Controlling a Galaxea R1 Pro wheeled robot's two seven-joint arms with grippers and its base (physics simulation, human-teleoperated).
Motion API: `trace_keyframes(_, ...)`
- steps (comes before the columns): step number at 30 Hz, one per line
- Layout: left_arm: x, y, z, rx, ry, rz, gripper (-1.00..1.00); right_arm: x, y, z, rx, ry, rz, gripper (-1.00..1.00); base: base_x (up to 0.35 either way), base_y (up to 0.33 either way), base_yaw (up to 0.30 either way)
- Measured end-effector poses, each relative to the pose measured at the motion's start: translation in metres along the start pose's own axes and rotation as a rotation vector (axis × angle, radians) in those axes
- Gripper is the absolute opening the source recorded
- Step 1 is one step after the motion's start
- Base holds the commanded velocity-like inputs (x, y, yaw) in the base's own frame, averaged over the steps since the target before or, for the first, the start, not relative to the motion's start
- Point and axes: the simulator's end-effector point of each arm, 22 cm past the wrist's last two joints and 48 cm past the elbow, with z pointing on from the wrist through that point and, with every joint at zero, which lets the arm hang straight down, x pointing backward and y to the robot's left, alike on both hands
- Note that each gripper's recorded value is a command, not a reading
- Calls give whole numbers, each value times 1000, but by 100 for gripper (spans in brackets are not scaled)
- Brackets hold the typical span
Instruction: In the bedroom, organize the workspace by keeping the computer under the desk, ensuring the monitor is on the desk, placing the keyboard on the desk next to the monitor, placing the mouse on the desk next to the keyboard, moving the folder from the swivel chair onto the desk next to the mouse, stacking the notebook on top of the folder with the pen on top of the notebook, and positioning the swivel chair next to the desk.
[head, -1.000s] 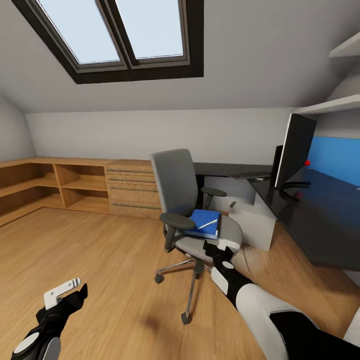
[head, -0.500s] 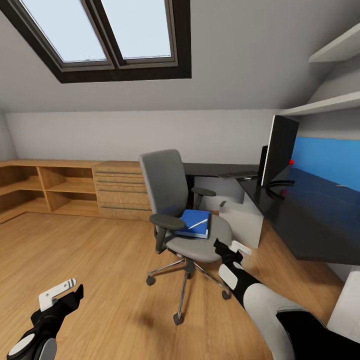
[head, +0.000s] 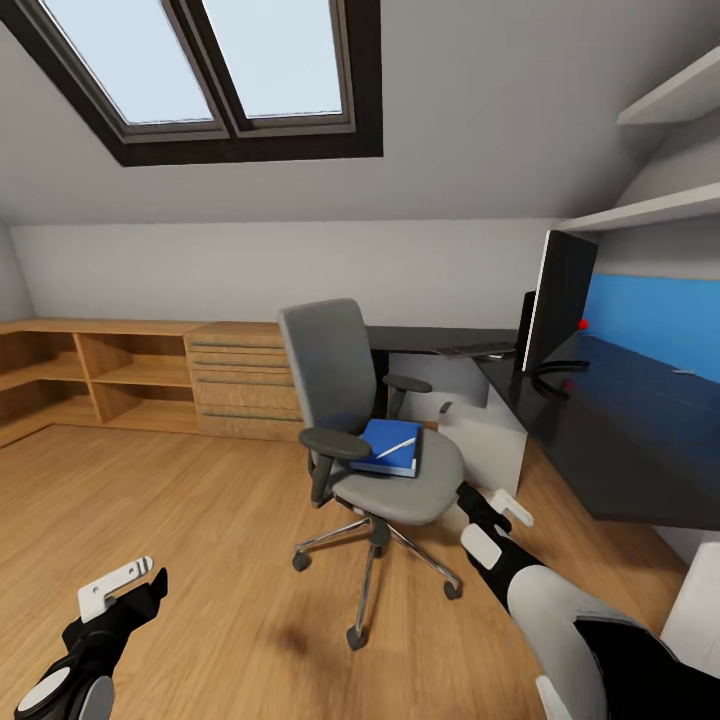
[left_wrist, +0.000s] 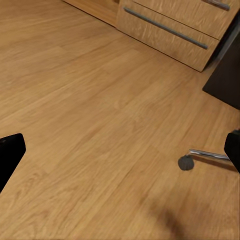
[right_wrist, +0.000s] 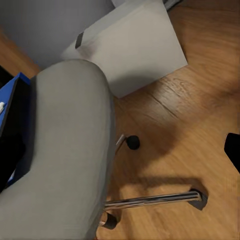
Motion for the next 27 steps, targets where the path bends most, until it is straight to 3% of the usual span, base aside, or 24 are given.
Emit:
trace_keyframes(18,3,-7,-1,14,4,2,100,2,5,-1,-15,3,6,100,0,0,0)
trace_keyframes(27,4,-11,-1,23,7,7,100,-2,3,0,-15,-3,7,100,292,0,0)
